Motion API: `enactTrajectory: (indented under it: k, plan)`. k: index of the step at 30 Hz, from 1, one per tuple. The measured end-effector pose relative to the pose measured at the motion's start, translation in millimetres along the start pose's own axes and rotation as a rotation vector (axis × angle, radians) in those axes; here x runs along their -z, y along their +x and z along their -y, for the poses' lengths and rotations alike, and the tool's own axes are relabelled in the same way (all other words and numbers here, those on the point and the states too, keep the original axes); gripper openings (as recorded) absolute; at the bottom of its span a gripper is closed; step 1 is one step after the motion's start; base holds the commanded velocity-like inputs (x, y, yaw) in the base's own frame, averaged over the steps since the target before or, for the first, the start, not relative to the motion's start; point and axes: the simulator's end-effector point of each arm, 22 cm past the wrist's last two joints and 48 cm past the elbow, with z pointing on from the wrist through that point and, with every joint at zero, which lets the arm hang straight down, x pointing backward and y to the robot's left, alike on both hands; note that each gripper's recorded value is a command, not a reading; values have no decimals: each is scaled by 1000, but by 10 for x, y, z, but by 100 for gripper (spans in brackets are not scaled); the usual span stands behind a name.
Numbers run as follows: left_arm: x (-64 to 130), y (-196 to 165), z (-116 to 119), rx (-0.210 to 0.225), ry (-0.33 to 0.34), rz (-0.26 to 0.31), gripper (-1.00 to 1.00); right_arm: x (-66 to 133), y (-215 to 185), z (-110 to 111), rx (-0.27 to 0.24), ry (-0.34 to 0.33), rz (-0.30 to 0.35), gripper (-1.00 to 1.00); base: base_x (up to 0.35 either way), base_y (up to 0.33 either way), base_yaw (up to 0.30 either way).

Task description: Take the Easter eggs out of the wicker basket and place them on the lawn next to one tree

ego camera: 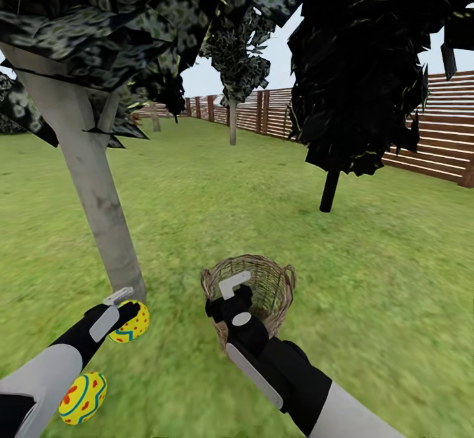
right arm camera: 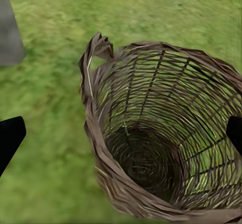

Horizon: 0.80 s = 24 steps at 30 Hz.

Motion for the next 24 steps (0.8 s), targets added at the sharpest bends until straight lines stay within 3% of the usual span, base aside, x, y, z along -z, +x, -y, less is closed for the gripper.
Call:
enactTrajectory:
  k: [9, 17, 24]
  plan:
    - [-153, 163, -66, -21, -22, -24, -100, -94, 148, -68, -7, -20, -25, 100, 0, 0, 4]
    - [-281, 329, 20, -55, -23, -17, -100, -192, 316, -104, -15, -32, -55, 100, 0, 0, 215]
    - [-343, 408, 14, -62, -29, -25, -100, -238, 401, -128, -19, -40, -71, 100, 0, 0, 42]
